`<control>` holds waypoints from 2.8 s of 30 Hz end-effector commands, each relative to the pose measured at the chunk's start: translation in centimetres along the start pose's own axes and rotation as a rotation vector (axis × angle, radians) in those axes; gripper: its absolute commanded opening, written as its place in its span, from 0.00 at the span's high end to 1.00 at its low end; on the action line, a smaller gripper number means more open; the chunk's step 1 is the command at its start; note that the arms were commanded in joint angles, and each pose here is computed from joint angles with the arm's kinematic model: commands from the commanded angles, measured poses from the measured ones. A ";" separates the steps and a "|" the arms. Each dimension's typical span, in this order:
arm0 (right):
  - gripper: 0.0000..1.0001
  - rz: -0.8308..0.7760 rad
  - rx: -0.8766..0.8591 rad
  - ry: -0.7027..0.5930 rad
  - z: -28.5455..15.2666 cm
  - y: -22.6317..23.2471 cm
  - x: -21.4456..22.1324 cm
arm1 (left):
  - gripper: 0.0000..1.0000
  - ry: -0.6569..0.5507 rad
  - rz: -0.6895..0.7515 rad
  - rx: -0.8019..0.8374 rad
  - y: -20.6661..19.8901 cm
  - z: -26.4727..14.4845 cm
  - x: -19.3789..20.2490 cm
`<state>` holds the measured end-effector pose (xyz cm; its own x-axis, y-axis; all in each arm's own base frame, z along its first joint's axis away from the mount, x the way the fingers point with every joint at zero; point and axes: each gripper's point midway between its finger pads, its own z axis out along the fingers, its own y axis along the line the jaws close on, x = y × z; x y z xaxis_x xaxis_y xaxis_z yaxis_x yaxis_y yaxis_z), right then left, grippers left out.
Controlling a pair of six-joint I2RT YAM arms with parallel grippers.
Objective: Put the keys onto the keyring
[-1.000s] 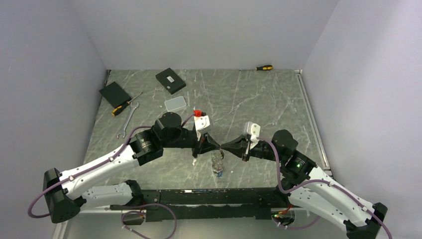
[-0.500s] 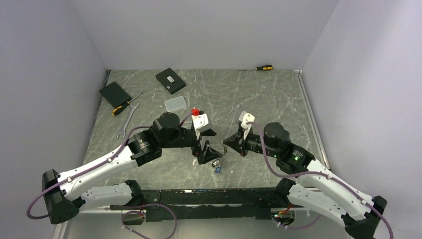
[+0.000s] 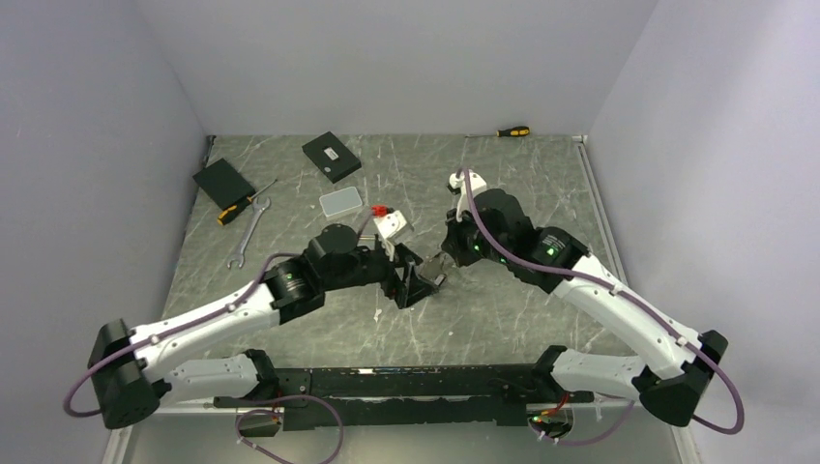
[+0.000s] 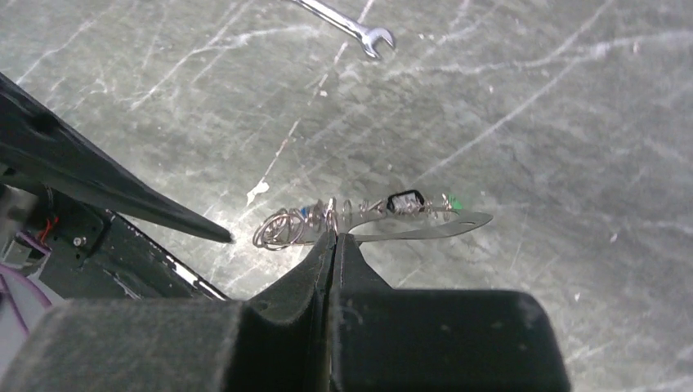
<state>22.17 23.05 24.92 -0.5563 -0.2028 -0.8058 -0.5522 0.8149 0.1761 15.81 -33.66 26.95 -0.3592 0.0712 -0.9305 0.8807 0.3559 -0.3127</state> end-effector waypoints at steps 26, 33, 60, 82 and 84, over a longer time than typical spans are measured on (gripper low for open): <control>1.00 0.342 0.018 0.054 -1.4 -0.1 -0.8 | 0.13 -0.202 0.064 -0.045 3.8 6.6 1.1; 1.00 0.355 -0.007 0.047 -1.6 0.1 -1.0 | 0.30 -0.235 0.055 -0.107 4.8 6.6 0.3; 1.00 0.405 0.001 0.034 -1.3 -0.7 -1.5 | 1.00 -0.234 0.042 -0.070 4.4 7.2 0.8; 1.00 0.348 -0.015 0.067 -2.6 -1.1 -2.7 | 1.00 0.037 0.178 -0.228 7.4 6.0 4.6; 1.00 0.329 -0.050 0.097 -2.8 -0.6 -2.3 | 1.00 0.043 0.190 -0.259 7.9 5.8 4.5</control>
<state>22.02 20.82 24.81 -0.8075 0.0312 -0.5890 -0.2708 0.8675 0.4172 21.77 -37.88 20.85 -0.2187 0.0897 -0.9717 0.8680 0.4727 -0.1517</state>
